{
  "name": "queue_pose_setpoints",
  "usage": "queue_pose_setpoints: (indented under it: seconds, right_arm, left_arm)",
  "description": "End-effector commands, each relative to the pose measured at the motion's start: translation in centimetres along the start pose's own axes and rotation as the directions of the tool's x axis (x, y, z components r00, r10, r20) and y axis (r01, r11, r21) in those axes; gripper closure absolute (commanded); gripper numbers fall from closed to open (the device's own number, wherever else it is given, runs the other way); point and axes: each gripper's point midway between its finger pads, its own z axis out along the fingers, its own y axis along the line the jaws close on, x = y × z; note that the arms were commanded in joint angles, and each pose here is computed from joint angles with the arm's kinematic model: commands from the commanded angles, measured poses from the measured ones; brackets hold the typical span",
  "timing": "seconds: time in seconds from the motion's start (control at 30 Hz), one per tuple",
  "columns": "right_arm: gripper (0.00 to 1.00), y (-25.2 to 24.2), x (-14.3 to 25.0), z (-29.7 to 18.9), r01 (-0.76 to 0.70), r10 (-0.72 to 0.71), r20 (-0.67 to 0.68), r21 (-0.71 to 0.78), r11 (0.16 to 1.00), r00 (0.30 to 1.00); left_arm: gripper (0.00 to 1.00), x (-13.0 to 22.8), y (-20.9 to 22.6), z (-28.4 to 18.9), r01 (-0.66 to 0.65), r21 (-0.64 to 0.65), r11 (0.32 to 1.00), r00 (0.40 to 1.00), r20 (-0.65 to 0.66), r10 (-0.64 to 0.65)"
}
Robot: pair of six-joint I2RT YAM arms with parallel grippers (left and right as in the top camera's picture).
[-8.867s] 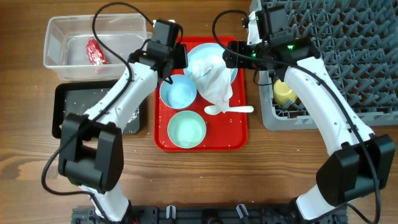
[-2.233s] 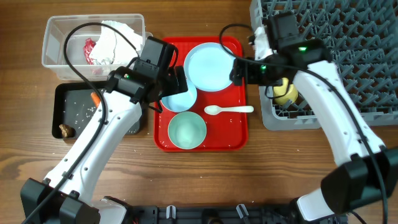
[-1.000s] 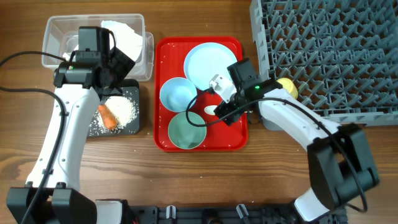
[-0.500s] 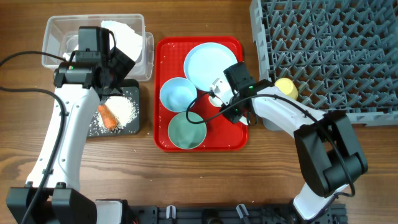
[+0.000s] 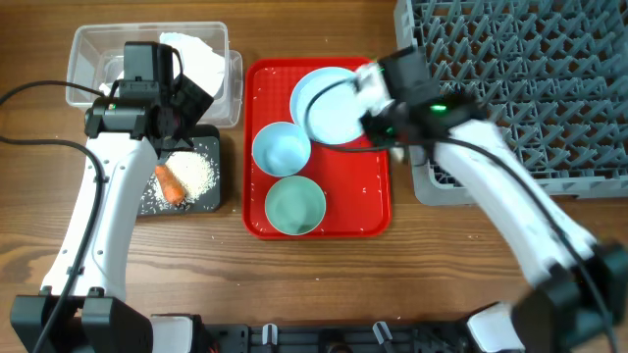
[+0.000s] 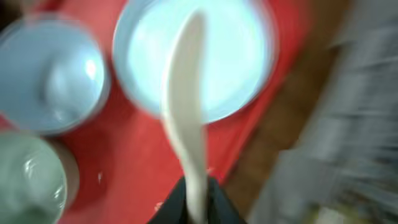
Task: Sort waste into correct bins and load items into the dishwasher rack
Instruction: 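Carry the spoon right and insert it into the dishwasher rack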
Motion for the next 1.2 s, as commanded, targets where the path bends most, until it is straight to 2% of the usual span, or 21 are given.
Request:
queue_pose_setpoints:
  seconds: [0.0, 0.2, 0.27, 0.33, 0.4, 0.43, 0.53, 0.57, 0.63, 0.67, 0.7, 0.73, 0.87, 0.9, 0.93, 0.97, 1.17]
  right_arm:
    - [0.96, -6.8, -1.6, -4.4, -0.225, 0.198, 0.149, 0.193, 0.955, 0.969]
    - [0.96, -14.6, -0.2, -4.2, -0.41, 0.361, 0.209, 0.293, 0.864, 0.909]
    - [0.96, -16.7, 1.4, -3.9, -0.531, 0.485, 0.217, 0.308, 0.789, 0.847]
    - [0.96, -18.6, 4.1, -3.9, -0.71, 0.672, 0.239, 0.332, 0.622, 0.701]
    - [0.95, -20.5, 7.6, -4.1, -0.85, 0.826, 0.269, 0.347, 0.396, 0.495]
    - [0.96, -21.2, 9.0, -4.1, -0.883, 0.864, 0.283, 0.351, 0.311, 0.417]
    - [0.96, -22.9, 12.9, -4.1, -0.935, 0.92, 0.34, 0.348, 0.067, 0.193]
    - [0.96, -23.4, 14.7, -4.0, -0.94, 0.925, 0.374, 0.336, -0.063, 0.072]
    - [0.96, -23.8, 17.0, -3.8, -0.923, 0.903, 0.42, 0.305, -0.234, -0.09]
    - [0.96, -23.9, 18.0, -3.5, -0.903, 0.882, 0.44, 0.289, -0.317, -0.169]
    - [0.96, -23.9, 18.6, -3.3, -0.889, 0.866, 0.453, 0.276, -0.365, -0.215]
    - [0.96, -23.9, 19.0, -3.1, -0.88, 0.856, 0.458, 0.272, -0.39, -0.238]
    - [0.95, -23.4, 19.8, -2.7, -0.873, 0.86, 0.452, 0.289, -0.394, -0.238]
    - [0.74, -23.4, 19.8, -2.7, -0.872, 0.86, 0.452, 0.29, -0.394, -0.238]
    - [0.27, -23.4, 19.8, -2.7, -0.872, 0.861, 0.451, 0.293, -0.393, -0.237]
    - [0.0, -23.3, 19.9, -2.7, -0.873, 0.866, 0.446, 0.301, -0.385, -0.228]
    - [0.0, -23.3, 19.7, -3.0, -0.895, 0.901, 0.414, 0.34, -0.288, -0.133]
  left_arm:
    - [0.0, 0.1, 0.3, 0.5, 0.016, -0.014, 1.0, 1.0, -0.007, -0.016]
    - [0.0, 0.1, 0.3, 0.5, 0.016, -0.014, 1.0, 1.0, -0.007, -0.016]
    - [0.0, 0.1, 0.3, 0.5, 0.016, -0.014, 1.0, 1.0, -0.007, -0.016]
    - [0.0, 0.1, 0.3, 0.5, 0.016, -0.014, 1.0, 1.0, -0.007, -0.016]
    - [0.0, 0.1, 0.3, 0.5, 0.016, -0.014, 1.0, 1.0, -0.007, -0.016]
    - [0.0, 0.1, 0.3, 0.5, 0.016, -0.014, 1.0, 1.0, -0.007, -0.016]
    - [0.0, 0.1, 0.3, 0.5, 0.016, -0.014, 1.0, 1.0, -0.007, -0.016]
    - [0.0, 0.1, 0.3, 0.5, 0.016, -0.014, 1.0, 1.0, -0.007, -0.016]
    - [0.0, 0.1, 0.3, 0.5, 0.016, -0.014, 1.0, 1.0, -0.007, -0.016]
    - [0.0, 0.1, 0.3, 0.5, 0.016, -0.014, 1.0, 1.0, -0.007, -0.016]
    - [0.0, 0.1, 0.3, 0.5, 0.016, -0.014, 1.0, 1.0, -0.007, -0.016]
    - [0.0, 0.1, 0.3, 0.5, 0.016, -0.014, 1.0, 1.0, -0.007, -0.016]
    - [0.0, 0.1, 0.3, 0.5, 0.016, -0.014, 1.0, 1.0, -0.007, -0.016]
    - [0.0, 0.1, 0.3, 0.5, 0.016, -0.014, 1.0, 1.0, -0.007, -0.016]
    - [0.0, 0.1, 0.3, 0.5, 0.016, -0.014, 1.0, 1.0, -0.007, -0.016]
    - [0.0, 0.1, 0.3, 0.5, 0.016, -0.014, 1.0, 1.0, -0.007, -0.016]
    - [0.0, 0.1, 0.3, 0.5, 0.016, -0.014, 1.0, 1.0, -0.007, -0.016]
